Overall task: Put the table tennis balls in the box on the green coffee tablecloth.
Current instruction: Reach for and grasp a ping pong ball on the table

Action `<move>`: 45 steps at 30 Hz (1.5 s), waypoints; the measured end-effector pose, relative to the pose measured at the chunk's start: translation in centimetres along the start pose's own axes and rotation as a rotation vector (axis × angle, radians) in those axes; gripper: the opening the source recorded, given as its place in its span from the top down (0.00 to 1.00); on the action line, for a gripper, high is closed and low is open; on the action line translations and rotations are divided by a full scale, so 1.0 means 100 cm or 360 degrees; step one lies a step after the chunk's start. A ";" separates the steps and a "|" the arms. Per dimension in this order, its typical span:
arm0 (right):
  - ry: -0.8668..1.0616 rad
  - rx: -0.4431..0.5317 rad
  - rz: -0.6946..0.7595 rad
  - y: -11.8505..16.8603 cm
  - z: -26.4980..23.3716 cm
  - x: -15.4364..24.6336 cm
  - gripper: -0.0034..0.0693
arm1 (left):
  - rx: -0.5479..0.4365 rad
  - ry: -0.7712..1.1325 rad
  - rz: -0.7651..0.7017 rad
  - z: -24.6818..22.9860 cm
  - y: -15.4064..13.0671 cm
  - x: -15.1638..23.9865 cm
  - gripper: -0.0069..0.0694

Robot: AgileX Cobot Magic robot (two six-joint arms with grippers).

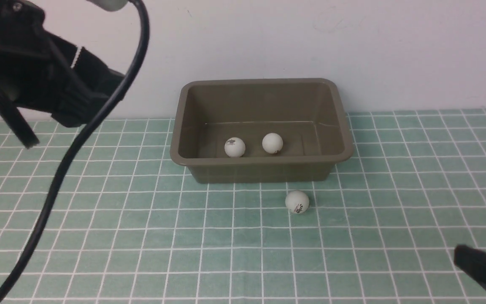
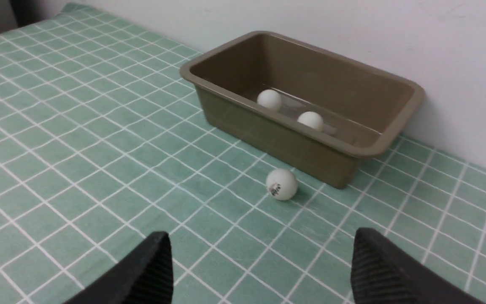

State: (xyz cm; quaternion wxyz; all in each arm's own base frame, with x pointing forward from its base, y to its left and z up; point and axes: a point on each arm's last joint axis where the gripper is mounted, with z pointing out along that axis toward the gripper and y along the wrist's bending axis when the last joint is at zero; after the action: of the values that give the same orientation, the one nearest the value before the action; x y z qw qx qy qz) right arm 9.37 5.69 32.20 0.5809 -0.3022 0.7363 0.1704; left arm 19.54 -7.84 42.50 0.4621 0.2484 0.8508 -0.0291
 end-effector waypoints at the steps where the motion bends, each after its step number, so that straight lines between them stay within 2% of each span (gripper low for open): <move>1: 0.0019 0.0008 0.0022 -0.005 0.007 -0.002 0.25 | -0.0007 -0.0003 -0.0011 -0.004 0.000 0.001 0.24; 4: 0.0130 -0.0122 0.0134 -0.025 0.043 -0.002 0.25 | -0.0003 -0.0019 -0.0029 -0.009 0.000 0.001 0.24; 9: 0.0387 -0.0199 0.0297 -0.049 0.091 0.017 0.25 | 0.0055 -0.0027 -0.0062 -0.009 -0.003 0.001 0.24; 17: 0.0563 -0.0339 0.0335 -0.043 0.151 0.028 0.25 | 0.0066 -0.0028 -0.0043 -0.009 -0.004 0.001 0.24; 27: 0.0696 -0.0237 0.0433 -0.035 0.214 0.047 0.25 | 0.0068 -0.0022 -0.0041 -0.009 -0.004 0.001 0.24; 38: 0.0806 -0.0017 0.0646 -0.048 0.254 0.077 0.25 | 0.0068 -0.0021 -0.0031 -0.009 -0.004 0.001 0.24; 45: 0.0832 0.0011 0.0757 -0.052 0.276 0.088 0.25 | 0.0068 -0.0020 -0.0026 -0.009 -0.004 0.001 0.24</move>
State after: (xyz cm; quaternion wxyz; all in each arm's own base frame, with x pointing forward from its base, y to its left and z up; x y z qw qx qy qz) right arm 32.17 16.19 16.92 0.3180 -0.1537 0.9104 0.2154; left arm 18.60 -7.88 42.85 0.4618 0.2510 0.8491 -0.0526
